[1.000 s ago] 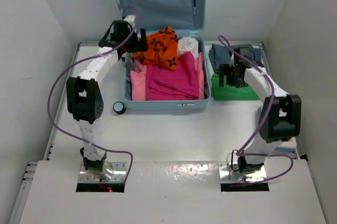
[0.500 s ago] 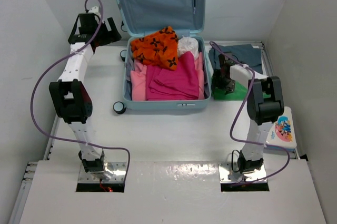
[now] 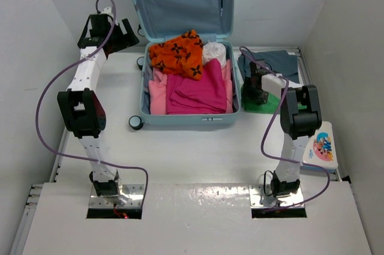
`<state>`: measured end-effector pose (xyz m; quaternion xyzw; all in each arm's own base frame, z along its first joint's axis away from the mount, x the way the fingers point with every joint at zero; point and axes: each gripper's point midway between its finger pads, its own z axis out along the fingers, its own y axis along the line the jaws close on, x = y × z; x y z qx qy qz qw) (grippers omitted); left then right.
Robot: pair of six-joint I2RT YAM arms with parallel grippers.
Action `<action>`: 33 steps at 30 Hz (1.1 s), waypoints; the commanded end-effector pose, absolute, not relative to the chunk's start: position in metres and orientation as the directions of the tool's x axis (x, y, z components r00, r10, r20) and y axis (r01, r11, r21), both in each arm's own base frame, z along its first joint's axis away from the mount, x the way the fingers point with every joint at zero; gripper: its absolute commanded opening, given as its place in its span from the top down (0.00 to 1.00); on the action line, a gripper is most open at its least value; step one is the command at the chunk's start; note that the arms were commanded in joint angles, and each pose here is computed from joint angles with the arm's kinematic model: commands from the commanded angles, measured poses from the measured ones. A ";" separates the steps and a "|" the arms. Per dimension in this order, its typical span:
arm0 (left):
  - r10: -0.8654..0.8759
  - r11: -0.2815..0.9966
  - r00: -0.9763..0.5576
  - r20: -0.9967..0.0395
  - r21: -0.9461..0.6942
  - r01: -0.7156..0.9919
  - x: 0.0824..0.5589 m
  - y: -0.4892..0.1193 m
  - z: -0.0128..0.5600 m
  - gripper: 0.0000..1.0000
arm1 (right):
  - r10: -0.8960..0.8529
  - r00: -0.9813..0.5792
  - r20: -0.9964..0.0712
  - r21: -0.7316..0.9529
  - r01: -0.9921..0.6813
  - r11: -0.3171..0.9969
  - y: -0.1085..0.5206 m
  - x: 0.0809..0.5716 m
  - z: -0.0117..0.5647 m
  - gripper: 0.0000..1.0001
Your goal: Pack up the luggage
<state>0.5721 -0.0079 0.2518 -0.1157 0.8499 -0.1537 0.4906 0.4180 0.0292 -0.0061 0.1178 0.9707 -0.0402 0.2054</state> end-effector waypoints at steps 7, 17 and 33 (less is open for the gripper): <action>-0.351 0.929 -0.479 -0.805 -0.365 -0.066 0.573 0.002 0.255 0.08 | 0.290 -0.882 -0.372 -0.065 0.337 0.939 0.008 0.430 -0.021 0.45; -0.361 0.925 -0.465 -0.808 -0.372 -0.072 0.568 0.022 0.264 0.08 | 0.264 -0.900 -0.346 0.087 0.249 0.965 0.019 0.405 0.006 1.00; -0.401 0.908 -0.499 -0.768 -0.404 -0.107 0.526 0.051 0.254 0.08 | 0.186 -0.763 -0.619 0.584 -0.288 0.759 0.195 0.414 0.192 1.00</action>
